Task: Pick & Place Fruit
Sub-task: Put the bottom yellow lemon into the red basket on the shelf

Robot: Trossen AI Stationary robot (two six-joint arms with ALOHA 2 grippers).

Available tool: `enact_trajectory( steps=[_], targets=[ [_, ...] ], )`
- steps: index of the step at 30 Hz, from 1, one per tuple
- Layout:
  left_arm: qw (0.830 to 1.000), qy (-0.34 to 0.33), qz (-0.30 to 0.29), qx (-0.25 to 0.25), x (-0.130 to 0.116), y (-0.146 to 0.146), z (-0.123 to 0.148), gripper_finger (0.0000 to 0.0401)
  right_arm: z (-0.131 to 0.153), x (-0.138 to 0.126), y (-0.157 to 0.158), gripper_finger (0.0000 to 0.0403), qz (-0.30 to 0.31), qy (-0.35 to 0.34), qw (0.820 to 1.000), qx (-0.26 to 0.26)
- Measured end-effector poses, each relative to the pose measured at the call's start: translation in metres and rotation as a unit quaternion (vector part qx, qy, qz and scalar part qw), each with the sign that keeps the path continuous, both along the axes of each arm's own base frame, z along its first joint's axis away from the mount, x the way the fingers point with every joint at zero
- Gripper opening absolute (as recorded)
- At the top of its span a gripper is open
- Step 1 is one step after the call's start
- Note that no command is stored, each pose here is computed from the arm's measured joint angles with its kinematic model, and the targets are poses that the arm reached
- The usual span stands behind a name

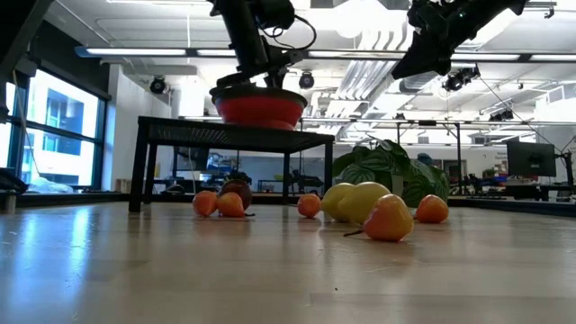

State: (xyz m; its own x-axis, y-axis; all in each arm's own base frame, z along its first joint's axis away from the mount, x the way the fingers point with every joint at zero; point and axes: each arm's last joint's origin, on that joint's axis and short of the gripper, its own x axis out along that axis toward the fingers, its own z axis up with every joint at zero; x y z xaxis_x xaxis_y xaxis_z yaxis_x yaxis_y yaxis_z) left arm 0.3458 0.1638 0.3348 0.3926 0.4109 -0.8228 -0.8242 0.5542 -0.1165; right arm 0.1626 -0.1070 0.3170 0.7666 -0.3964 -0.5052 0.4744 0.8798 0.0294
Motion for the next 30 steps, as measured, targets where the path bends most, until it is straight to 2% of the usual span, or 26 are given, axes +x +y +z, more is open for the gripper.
enact_trajectory(
  steps=[21,24,30],
  targets=[
    [1.0,-0.015,-0.003,0.019,0.0032,0.0016,0.0027,0.0213,0.0,0.0,0.0,0.005,0.001,0.001,1.0,-0.001],
    [1.0,-0.013,-0.003,0.018,0.0028,0.0014,0.0024,0.0227,0.0,0.0,0.0,0.005,0.001,0.001,1.0,-0.001],
    [1.0,-0.011,-0.006,0.019,0.0028,0.0014,0.0024,0.0287,0.0,0.0,0.0,0.005,0.001,0.001,1.0,-0.001]
  ],
)
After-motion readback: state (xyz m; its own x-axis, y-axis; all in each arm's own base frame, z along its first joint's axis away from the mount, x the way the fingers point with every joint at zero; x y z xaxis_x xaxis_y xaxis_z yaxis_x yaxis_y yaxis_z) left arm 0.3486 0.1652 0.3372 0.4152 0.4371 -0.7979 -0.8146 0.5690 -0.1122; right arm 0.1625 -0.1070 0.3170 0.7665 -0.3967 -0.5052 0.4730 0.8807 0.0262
